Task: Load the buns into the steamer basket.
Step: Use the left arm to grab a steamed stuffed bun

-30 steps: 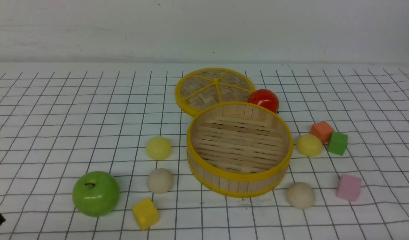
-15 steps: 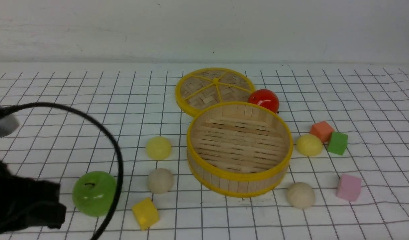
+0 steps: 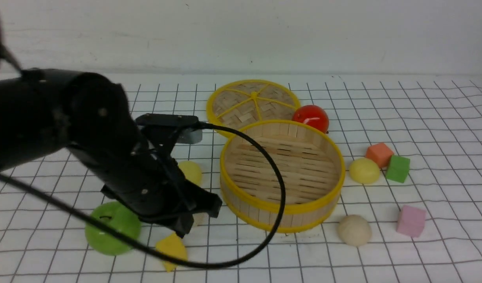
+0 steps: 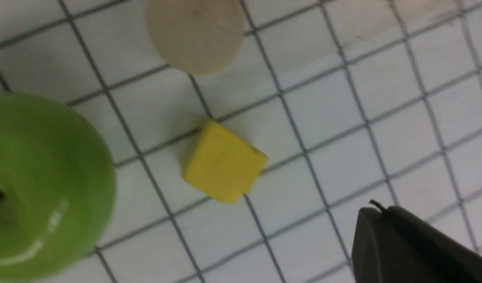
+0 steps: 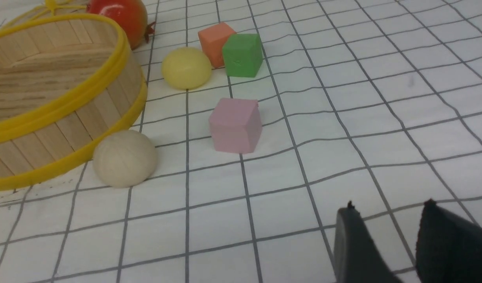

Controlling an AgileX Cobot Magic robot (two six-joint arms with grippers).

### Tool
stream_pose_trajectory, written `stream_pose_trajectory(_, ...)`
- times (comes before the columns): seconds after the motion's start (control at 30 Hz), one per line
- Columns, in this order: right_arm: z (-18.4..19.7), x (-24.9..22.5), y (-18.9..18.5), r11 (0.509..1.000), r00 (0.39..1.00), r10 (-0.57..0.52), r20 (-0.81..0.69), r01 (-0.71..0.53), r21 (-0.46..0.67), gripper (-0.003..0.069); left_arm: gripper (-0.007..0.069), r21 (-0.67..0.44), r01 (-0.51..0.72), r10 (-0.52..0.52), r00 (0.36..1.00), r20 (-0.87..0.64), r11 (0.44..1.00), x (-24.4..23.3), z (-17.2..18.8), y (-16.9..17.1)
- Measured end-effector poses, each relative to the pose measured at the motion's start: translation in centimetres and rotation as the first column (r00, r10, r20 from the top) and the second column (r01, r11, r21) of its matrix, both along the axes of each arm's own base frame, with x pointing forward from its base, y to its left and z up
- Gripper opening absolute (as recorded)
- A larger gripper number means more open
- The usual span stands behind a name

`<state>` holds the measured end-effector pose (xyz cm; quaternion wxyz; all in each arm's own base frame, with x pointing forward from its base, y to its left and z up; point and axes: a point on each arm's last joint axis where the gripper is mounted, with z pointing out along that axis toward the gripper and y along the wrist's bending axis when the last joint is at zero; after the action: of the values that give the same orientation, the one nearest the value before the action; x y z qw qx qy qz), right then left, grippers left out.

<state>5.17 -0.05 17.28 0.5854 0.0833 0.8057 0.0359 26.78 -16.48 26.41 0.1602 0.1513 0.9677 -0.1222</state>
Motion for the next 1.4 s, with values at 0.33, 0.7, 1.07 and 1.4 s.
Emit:
stream_pose_trajectory(0.33, 0.0, 0.0, 0.0, 1.000, 1.000, 0.000, 0.000, 0.000, 0.000, 0.0241, 0.0280, 0.082, -0.087, 0.089, 0.996, -0.022, 0.993, 7.2, -3.8, 0.3)
stream_pose_trajectory(0.7, 0.0, 0.0, 0.0, 1.000, 1.000, 0.000, 0.000, 0.000, 0.000, 0.0241, 0.0330, 0.077, -0.091, 0.091, 0.996, 0.003, 0.993, 8.8, -6.1, -0.2)
stream_pose_trajectory(1.07, 0.0, 0.0, 0.0, 1.000, 1.000, 0.000, 0.000, 0.000, 0.000, 0.0241, 0.0162, 0.083, -0.091, 0.092, 0.996, -0.003, 0.992, 9.4, -7.6, -0.4)
stream_pose_trajectory(1.4, 0.0, 0.0, 0.0, 1.000, 1.000, 0.000, 0.000, 0.000, 0.000, 0.0241, -0.0010, 0.097, -0.079, 0.082, 0.996, -0.028, 0.992, 8.6, -6.4, -0.3)
